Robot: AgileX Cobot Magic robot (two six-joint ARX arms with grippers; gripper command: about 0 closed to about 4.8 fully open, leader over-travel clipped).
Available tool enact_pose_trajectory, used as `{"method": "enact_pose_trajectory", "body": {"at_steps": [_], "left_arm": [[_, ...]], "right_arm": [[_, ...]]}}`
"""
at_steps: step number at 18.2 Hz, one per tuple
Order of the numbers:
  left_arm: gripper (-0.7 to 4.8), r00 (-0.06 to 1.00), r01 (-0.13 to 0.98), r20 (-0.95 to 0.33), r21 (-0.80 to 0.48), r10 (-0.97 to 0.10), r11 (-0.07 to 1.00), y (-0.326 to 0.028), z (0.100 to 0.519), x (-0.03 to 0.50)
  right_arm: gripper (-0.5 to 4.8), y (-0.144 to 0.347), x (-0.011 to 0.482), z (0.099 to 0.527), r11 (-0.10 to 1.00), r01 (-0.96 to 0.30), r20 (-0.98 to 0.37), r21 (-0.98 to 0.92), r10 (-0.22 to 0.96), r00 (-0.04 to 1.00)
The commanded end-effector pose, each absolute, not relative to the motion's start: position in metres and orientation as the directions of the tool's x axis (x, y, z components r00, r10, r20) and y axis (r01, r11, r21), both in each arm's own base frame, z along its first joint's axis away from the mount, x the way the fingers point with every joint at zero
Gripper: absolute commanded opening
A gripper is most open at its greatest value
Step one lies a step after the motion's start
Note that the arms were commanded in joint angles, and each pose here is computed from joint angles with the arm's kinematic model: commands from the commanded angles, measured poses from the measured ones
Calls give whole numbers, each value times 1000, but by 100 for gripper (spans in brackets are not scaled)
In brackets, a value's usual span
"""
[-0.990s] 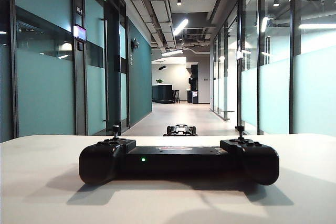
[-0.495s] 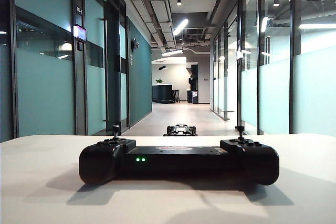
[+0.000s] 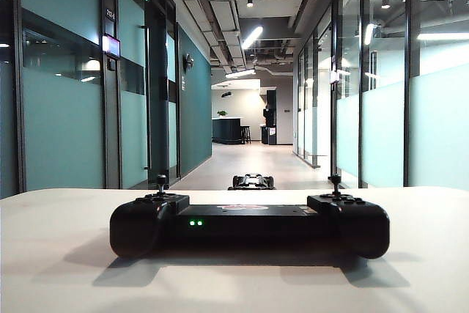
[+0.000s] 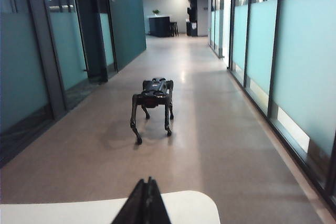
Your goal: Push the left joystick on the remote control sitting on the white table forward to make the robot dog walk in a straight line until it approaches the door.
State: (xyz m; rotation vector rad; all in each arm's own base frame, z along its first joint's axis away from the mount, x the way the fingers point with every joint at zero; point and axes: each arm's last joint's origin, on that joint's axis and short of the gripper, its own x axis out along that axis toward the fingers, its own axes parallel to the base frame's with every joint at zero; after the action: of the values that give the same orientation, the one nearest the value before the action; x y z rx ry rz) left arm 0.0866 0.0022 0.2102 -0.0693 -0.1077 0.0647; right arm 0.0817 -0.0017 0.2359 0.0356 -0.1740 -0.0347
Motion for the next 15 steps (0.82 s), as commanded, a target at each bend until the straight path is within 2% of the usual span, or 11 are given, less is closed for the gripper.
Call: {"method": "enact_pose_trajectory", "body": {"at_steps": [1,6,9,15], "left_arm": [[-5,992,-43,113,-118,56,992,2,232,85],[-5,1000,21,7,-115,-21,993,0,267,97],[-5,998,23,-52,-152,-31,988,-1,286,105],[-5,962,204,-150,-161,-229,966,-18,310,122]], "right_arm": [[-3,-2,78,263,999,29,181,41,-36,983],[-4,-2,85,307,999,33,50,38,-35,998],[-4,-1,93,324,996,1,-1,86,-1,1000],[-5,0,102,334,995,4,-158,104,13,987]]}}
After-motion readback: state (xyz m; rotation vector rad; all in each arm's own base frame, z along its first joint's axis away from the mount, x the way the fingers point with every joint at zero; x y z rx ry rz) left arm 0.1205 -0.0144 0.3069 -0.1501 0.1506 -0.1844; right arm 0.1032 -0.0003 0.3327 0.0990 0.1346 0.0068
